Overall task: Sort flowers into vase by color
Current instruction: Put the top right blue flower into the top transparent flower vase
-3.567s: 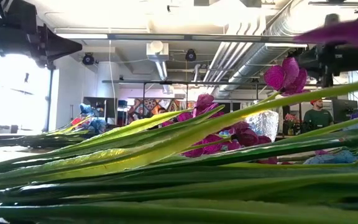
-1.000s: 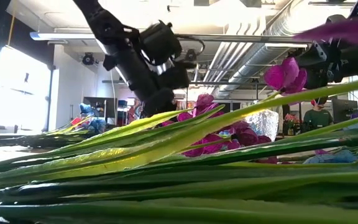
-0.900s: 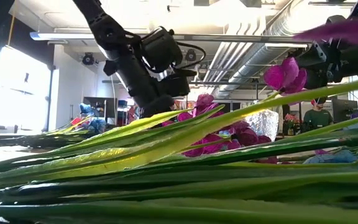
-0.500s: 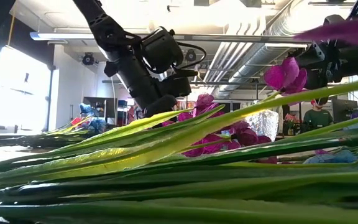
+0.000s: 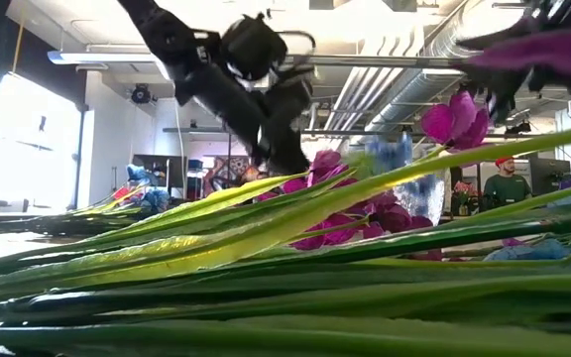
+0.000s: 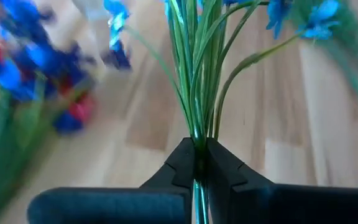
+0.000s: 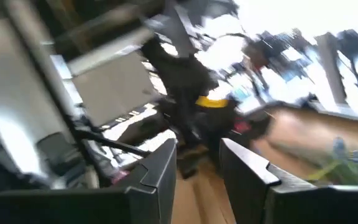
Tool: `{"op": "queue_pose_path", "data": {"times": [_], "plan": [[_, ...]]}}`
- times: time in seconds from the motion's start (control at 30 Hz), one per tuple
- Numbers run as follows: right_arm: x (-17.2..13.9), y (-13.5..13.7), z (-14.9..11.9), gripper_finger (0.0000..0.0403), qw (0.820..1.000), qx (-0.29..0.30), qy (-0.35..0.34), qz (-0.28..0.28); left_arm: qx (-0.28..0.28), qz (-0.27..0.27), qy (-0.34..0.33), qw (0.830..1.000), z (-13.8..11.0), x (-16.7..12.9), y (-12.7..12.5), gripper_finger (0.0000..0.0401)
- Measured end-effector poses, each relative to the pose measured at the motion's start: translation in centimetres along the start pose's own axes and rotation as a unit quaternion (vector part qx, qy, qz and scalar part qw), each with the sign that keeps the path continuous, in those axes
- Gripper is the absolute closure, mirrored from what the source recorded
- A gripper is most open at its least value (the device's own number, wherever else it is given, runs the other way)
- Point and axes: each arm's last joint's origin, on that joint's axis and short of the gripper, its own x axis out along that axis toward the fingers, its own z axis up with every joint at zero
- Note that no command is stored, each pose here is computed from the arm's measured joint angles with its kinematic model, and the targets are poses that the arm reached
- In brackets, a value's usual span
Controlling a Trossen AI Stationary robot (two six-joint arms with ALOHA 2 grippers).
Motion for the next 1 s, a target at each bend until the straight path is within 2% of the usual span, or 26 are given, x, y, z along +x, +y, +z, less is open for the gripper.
{"op": "queue_pose_path", "data": {"times": [0.07,0.2,0.33,0.47,0.57,0.73,1.0], "plan": [[0.0,0.4,0.2,0.0284,0.999,-0.023,-0.008,0.023,0.006,-0.003,-0.036,0.999,1.3,-1.2,-0.1,0.0395],[-0.1,0.6,0.0,0.026,0.998,-0.049,-0.002,0.027,0.015,-0.009,-0.106,0.994,3.6,-3.4,-0.2,0.0395],[-0.1,0.5,-0.8,0.0231,0.998,-0.058,0.032,-0.002,0.028,-0.01,-0.181,0.983,5.3,-5.1,-0.2,0.0396],[0.1,0.2,-1.7,0.0211,0.995,-0.065,0.054,-0.058,0.02,-0.014,-0.255,0.967,6.3,-5.8,0.1,0.0396],[0.4,0.0,-1.8,0.0205,0.992,-0.076,0.044,-0.096,0.015,-0.033,-0.295,0.955,6.8,-5.8,0.2,0.0396],[1.4,0.1,-0.9,0.0205,0.993,-0.077,-0.004,-0.095,0.018,-0.064,-0.305,0.95,6.6,-5.0,-0.5,0.0396],[6.0,1.0,0.8,0.0205,0.984,-0.124,0.034,-0.126,-0.002,-0.091,-0.321,0.943,5.6,-2.6,-1.5,0.0395]]}}
